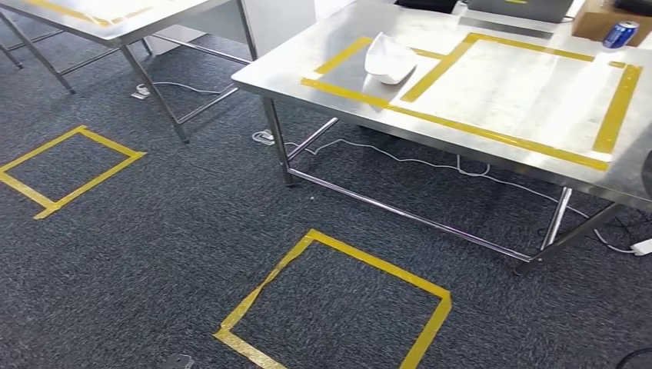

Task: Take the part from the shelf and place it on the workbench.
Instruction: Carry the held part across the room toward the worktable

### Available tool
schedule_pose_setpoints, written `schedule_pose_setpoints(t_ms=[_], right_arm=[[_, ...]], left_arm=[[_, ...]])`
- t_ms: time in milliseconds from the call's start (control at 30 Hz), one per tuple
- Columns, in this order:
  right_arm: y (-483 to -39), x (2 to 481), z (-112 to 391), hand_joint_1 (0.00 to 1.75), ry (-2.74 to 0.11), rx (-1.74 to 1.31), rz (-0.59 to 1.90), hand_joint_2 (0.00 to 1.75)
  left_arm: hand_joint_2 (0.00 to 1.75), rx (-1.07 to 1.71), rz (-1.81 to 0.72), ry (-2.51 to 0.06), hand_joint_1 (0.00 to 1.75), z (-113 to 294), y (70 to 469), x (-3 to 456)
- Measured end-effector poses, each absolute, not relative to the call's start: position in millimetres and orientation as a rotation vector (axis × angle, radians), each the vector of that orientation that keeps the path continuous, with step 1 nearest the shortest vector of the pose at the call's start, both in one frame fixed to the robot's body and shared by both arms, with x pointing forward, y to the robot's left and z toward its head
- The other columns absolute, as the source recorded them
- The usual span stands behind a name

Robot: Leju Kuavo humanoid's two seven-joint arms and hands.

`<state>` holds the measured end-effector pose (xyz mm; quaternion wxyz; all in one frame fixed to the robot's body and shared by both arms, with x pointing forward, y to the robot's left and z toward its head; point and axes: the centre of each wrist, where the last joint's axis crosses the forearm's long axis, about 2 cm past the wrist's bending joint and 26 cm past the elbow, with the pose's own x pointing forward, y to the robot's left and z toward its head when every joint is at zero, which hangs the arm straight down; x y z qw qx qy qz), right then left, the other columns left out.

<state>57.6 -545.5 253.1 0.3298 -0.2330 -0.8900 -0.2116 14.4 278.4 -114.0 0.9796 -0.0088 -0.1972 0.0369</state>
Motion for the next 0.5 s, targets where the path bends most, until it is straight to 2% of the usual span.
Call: schedule_pose_setpoints(t_ms=[500], right_arm=[[-553.2,52.9,245.3,1.75,-2.209,-0.613,-0.661,1.75]], left_arm=[[1.75,-0.097,0.073,-0.391,0.00,-113.9,270.1,9.6]])
